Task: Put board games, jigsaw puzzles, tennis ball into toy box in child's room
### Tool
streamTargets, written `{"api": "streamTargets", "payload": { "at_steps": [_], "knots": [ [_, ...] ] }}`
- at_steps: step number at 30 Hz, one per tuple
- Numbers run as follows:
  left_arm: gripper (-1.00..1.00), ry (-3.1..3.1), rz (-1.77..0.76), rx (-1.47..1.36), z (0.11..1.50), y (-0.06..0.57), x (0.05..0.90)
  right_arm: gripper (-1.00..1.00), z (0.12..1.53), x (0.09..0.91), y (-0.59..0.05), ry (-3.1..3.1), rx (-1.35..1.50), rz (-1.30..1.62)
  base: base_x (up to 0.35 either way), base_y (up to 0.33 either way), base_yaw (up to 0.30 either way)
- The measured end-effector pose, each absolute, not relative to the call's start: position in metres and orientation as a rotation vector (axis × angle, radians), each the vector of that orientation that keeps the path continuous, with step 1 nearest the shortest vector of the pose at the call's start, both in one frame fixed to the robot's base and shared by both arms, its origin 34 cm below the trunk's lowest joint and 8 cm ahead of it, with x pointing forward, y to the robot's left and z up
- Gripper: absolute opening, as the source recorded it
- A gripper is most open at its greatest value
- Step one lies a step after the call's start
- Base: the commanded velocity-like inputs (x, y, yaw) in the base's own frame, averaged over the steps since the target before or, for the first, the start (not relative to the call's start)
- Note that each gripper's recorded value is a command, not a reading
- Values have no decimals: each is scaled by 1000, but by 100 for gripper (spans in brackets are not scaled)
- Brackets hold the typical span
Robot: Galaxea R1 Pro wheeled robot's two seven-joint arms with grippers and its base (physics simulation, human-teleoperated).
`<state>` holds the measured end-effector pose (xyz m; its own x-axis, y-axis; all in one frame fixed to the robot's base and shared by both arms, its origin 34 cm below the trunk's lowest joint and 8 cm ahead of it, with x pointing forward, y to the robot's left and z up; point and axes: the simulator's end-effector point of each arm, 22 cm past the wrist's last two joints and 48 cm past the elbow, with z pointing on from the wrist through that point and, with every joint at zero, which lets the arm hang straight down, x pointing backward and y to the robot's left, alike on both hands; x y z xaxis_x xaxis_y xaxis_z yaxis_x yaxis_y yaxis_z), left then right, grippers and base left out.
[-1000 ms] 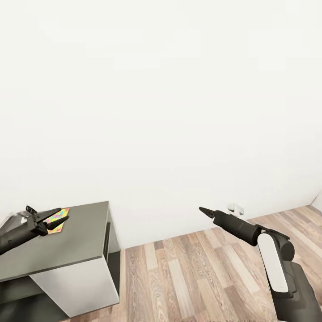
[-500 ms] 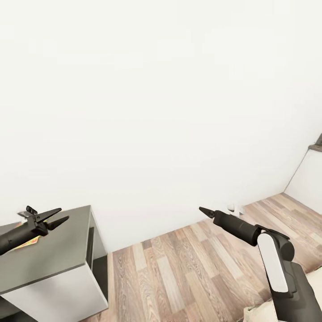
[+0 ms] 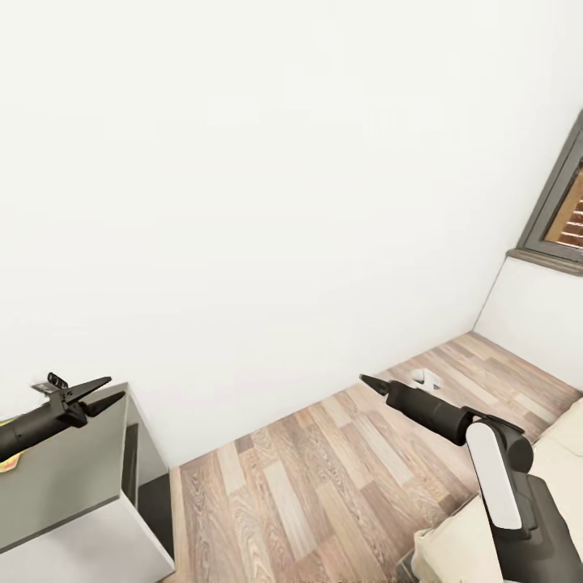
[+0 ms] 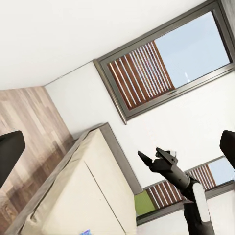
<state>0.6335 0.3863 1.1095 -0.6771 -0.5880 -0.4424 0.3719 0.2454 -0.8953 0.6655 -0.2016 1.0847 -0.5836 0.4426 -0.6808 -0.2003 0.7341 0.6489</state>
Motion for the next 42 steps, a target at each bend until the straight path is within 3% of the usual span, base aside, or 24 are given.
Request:
{"api": "streamTargets", "payload": {
  "at_steps": [42],
  "knots": [
    [100,1761,-1548,-226,1093,386,637,100,1067,668,-201,2045,198,885,0,0,-257]
  ]
}}
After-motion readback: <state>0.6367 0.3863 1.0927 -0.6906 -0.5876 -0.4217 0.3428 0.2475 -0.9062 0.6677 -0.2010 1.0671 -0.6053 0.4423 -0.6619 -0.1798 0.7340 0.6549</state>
